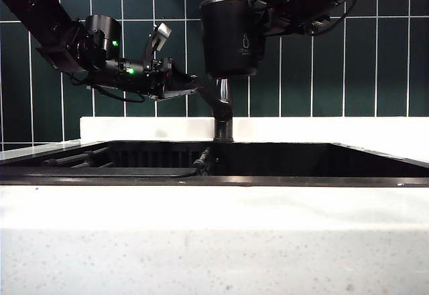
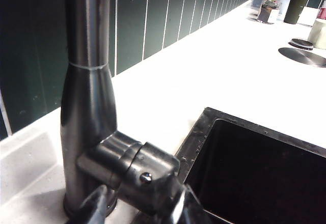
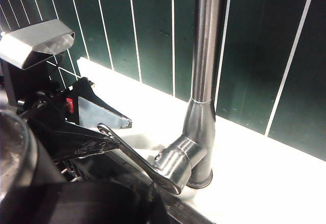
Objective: Pick up the mug next to the sink, go to the faucet to get some water, pour the water into the sink, and finally put the mug back to its place.
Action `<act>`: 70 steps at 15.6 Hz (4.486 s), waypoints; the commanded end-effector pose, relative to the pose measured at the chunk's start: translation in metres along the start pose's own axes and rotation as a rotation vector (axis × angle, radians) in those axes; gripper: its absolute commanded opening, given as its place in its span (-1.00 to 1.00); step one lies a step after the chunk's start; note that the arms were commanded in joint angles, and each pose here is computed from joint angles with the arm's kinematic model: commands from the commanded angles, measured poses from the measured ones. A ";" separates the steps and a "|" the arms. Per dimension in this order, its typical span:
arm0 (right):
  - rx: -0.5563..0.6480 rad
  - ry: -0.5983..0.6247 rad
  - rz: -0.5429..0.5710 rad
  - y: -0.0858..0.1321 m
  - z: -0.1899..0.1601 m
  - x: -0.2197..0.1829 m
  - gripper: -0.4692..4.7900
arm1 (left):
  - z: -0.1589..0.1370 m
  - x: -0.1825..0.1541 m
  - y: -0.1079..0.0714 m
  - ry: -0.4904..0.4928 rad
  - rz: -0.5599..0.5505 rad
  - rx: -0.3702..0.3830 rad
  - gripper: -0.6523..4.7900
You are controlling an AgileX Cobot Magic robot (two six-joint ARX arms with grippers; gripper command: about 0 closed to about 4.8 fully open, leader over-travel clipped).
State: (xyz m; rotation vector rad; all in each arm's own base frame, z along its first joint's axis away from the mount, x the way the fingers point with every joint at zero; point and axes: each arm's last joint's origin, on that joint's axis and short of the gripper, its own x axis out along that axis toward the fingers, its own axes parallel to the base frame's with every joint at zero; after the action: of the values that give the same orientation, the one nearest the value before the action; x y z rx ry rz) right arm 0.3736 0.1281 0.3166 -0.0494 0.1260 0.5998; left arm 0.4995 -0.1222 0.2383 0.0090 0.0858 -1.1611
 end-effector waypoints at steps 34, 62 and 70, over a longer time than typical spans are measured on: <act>-1.020 0.336 -0.200 -0.028 0.020 -0.053 -0.83 | 0.111 -0.149 -0.165 0.480 0.723 -0.154 -0.37; -1.832 0.342 -0.161 0.014 0.018 -0.017 -0.74 | 0.031 -0.165 -0.202 0.533 0.605 -0.376 -0.78; -1.185 0.282 -0.357 0.018 0.022 -0.017 -0.83 | 0.033 -0.164 -0.201 0.508 0.608 -0.356 -0.78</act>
State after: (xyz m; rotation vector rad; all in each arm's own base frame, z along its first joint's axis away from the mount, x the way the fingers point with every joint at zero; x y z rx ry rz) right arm 0.3522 0.1364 0.3315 -1.4466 0.0270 0.3138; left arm 0.2521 -0.0533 0.2872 0.0165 0.7209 -0.4924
